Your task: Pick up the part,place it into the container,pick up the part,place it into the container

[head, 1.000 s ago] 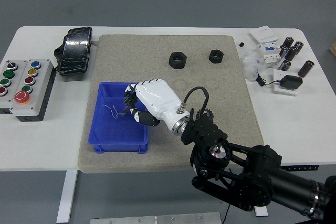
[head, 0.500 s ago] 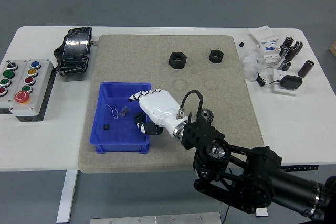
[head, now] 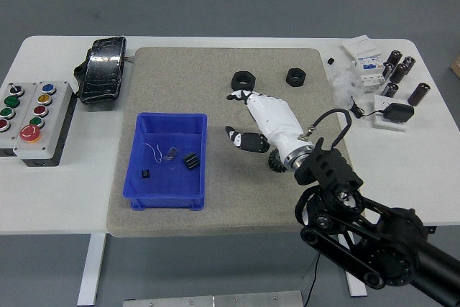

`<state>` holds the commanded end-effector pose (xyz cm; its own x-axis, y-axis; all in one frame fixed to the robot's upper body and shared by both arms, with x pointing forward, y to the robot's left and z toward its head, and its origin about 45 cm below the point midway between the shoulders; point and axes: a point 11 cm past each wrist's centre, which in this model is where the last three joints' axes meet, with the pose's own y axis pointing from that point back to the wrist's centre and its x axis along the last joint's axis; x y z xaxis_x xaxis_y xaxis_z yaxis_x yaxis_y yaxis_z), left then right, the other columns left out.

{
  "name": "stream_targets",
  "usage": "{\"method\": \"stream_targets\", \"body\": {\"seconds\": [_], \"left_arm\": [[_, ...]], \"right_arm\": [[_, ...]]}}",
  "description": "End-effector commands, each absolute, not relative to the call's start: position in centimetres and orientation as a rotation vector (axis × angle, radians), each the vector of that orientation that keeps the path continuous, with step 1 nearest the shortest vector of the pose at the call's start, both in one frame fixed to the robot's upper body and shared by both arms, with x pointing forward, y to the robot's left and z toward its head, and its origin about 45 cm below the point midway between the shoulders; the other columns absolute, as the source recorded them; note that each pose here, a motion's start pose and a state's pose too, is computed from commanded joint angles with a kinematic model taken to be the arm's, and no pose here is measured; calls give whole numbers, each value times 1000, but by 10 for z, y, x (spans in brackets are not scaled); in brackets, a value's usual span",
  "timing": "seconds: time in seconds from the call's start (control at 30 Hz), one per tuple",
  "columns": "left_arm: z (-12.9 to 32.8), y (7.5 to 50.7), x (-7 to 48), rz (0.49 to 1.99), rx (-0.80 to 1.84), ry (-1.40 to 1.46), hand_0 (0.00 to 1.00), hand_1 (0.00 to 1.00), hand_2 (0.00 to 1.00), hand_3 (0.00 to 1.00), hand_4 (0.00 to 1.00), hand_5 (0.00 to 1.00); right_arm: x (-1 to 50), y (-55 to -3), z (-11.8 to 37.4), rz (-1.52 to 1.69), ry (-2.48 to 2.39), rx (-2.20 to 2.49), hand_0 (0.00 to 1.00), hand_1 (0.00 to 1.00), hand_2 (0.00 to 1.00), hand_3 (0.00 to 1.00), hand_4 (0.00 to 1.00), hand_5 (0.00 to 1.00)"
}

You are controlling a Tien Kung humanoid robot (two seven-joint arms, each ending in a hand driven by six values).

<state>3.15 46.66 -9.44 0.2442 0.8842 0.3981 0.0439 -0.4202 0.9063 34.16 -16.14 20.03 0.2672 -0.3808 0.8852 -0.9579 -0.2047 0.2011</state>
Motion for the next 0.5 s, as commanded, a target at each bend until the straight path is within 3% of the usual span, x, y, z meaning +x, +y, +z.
{"method": "stream_targets", "body": {"seconds": [0.13, 0.17, 0.5], "left_arm": [[-94, 467, 32, 1281, 1689, 866, 662, 611, 555, 610, 657, 305], [-94, 467, 32, 1280, 1688, 865, 661, 611, 554, 609, 656, 303], [-94, 466, 33, 1277, 1686, 862, 661, 611, 554, 609, 656, 300]], "right_arm": [[337, -195, 186, 804, -1156, 1632, 546, 758, 851, 889, 825, 275], [335, -198, 184, 796, -1132, 1609, 558, 798, 902, 957, 921, 345], [320, -187, 157, 774, -873, 1609, 538, 799, 906, 965, 934, 362]]}}
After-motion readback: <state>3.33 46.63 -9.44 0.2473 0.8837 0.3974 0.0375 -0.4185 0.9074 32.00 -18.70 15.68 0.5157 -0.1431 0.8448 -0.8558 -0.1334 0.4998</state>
